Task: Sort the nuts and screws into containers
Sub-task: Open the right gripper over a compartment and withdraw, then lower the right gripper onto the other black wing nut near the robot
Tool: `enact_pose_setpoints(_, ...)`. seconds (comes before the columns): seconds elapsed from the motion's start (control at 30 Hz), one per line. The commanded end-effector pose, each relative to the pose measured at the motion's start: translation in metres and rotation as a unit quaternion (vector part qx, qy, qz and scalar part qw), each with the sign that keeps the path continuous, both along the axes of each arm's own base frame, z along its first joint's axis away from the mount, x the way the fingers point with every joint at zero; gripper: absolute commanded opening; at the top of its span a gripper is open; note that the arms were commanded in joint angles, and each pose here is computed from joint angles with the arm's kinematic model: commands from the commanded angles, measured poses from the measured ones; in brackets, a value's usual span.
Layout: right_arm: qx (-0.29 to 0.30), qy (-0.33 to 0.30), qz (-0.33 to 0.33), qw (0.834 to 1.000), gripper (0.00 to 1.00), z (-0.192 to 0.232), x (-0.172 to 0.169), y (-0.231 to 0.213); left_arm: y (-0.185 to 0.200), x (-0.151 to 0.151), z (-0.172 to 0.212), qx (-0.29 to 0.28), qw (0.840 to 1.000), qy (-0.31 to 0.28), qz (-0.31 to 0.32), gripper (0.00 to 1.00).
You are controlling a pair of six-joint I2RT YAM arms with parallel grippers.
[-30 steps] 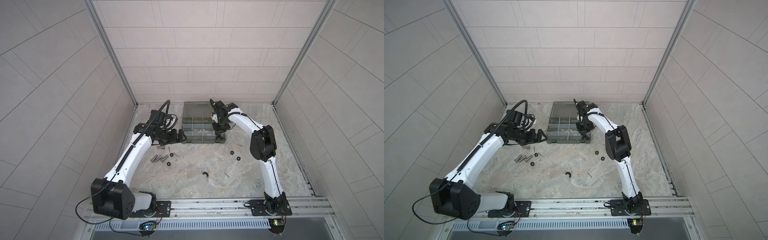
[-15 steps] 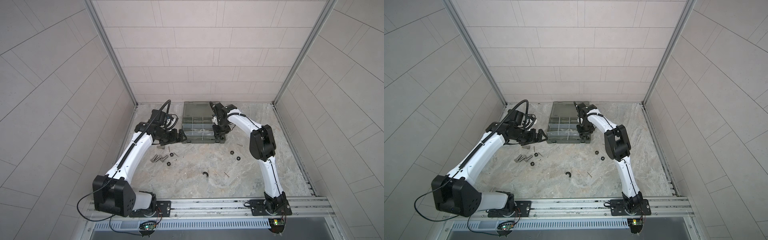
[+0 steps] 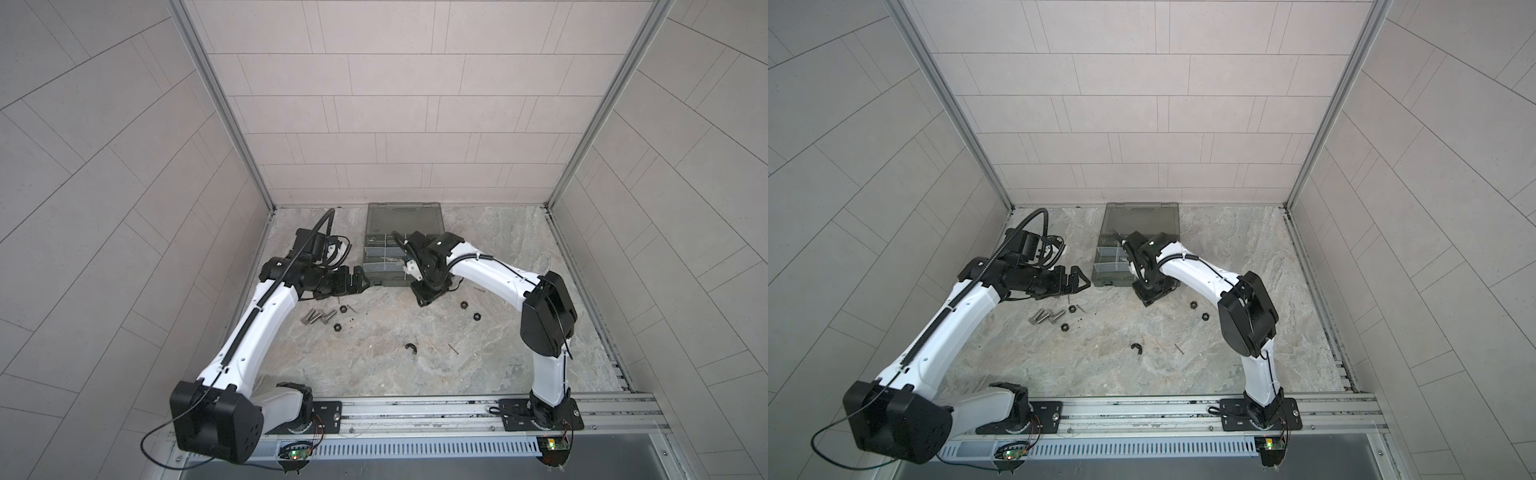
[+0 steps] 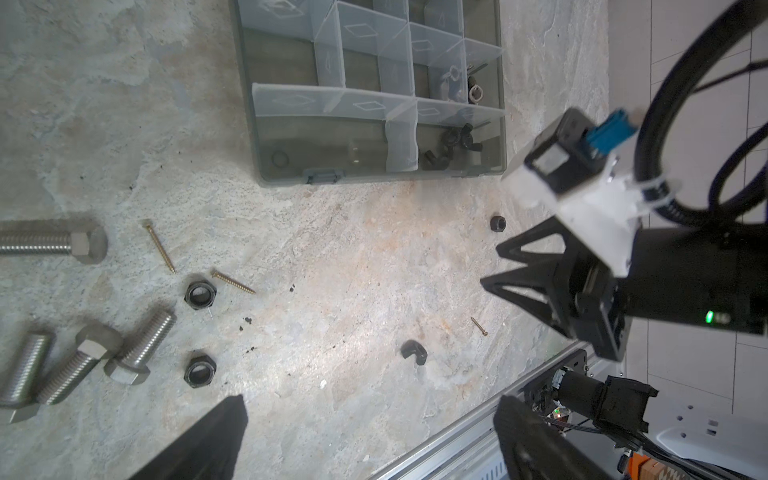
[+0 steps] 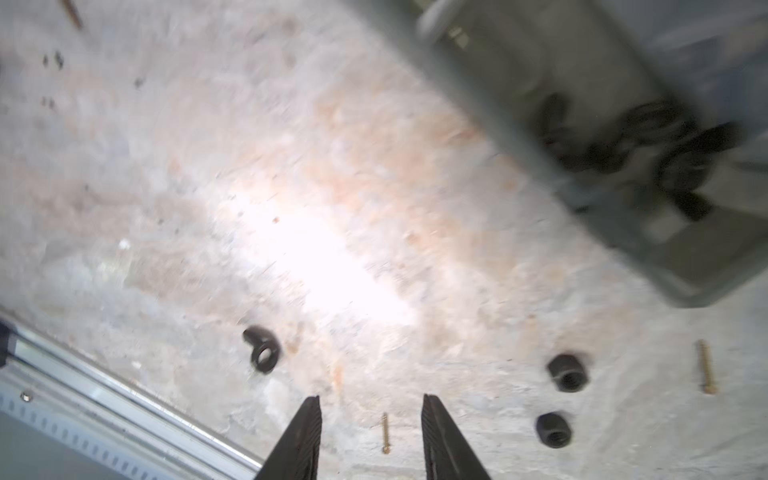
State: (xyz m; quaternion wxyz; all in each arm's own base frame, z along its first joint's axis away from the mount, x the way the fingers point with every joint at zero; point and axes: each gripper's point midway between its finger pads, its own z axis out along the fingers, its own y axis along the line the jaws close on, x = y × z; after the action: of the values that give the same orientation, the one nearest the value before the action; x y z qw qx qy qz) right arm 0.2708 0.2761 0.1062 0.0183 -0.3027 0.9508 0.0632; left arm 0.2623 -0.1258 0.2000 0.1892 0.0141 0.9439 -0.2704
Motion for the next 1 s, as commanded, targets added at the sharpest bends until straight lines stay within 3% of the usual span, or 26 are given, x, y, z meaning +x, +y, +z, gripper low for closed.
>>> enact_pose_setpoints(0.0,-0.009,0.018,0.013,1.000,0.40,-0.014,-0.027,0.004,0.007,-0.018,-0.004,0.003,1.000,0.007,0.015,1.00)
enact_pose_setpoints(0.3,-0.001,0.034,0.043,0.999,0.39,-0.038,-0.068,0.020,0.016,-0.036,-0.006,0.015,1.000,-0.002,0.027,1.00)
enact_pose_setpoints(0.97,0.007,0.062,0.050,0.997,0.35,-0.071,-0.079,0.036,0.018,-0.049,-0.007,0.019,1.000,0.007,0.022,1.00)
